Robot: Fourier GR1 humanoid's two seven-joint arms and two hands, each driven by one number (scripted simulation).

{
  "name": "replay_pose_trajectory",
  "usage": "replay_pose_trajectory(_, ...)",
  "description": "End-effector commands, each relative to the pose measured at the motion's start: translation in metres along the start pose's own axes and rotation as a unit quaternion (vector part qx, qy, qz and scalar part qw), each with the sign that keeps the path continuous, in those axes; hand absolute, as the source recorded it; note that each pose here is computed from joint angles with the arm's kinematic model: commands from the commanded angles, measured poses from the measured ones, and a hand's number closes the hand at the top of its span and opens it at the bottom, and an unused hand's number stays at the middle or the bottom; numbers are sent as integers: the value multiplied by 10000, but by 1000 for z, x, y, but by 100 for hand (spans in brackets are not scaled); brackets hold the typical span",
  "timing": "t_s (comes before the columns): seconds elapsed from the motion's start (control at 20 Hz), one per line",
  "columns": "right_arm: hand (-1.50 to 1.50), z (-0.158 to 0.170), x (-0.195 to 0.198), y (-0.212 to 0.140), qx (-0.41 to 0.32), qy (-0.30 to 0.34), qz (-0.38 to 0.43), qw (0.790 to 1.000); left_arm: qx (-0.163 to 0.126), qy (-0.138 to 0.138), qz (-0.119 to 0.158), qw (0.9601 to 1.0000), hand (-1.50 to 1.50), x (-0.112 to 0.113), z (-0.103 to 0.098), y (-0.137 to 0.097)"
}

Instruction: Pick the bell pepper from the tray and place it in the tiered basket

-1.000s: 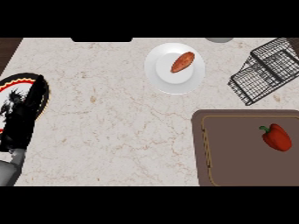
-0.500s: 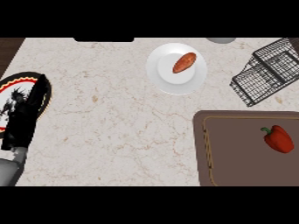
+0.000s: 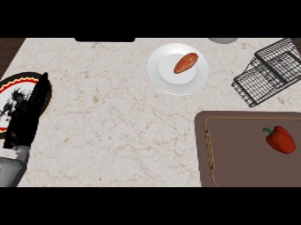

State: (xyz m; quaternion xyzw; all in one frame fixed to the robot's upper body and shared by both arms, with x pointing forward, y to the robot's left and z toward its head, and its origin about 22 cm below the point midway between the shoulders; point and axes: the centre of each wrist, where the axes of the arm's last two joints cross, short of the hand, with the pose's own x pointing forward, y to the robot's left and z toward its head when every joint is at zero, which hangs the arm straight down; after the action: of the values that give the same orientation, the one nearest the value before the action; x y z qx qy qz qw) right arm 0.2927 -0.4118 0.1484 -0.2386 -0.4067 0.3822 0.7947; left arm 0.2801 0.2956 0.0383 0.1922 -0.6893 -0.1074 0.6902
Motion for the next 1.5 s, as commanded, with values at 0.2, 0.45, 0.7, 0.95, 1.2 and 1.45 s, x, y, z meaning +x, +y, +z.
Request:
replay_pose_trajectory(0.2, -150, -8, -3, 41, 193, 362, 320, 9986, 99, -5, 41, 9999, 0, -10, 1, 6)
replay_pose_trajectory(0.45, -150, -4, -8, 27, 138, 365, 438, 9983, -27, 95, 44, 9999, 0, -5, 9, 3)
replay_pose_trajectory(0.7, -150, -6, -3, 38, -75, 368, 905, 9952, -37, 46, 22, 10000, 0, 14, -9, -2)
replay_pose_trajectory(0.95, -150, -4, 2, 53, -221, 320, 1151, 9926, 58, -1, -68, 10000, 0, -9, 1, -16)
replay_pose_trajectory(1.2, -150, 8, -2, 53, -258, 316, 1102, 9931, 105, 27, 39, 9999, 0, 3, 9, -4)
replay_pose_trajectory(1.45, -150, -11, 2, 74, -71, 537, 1010, 9934, 80, 52, -66, 9999, 0, -5, 2, 9)
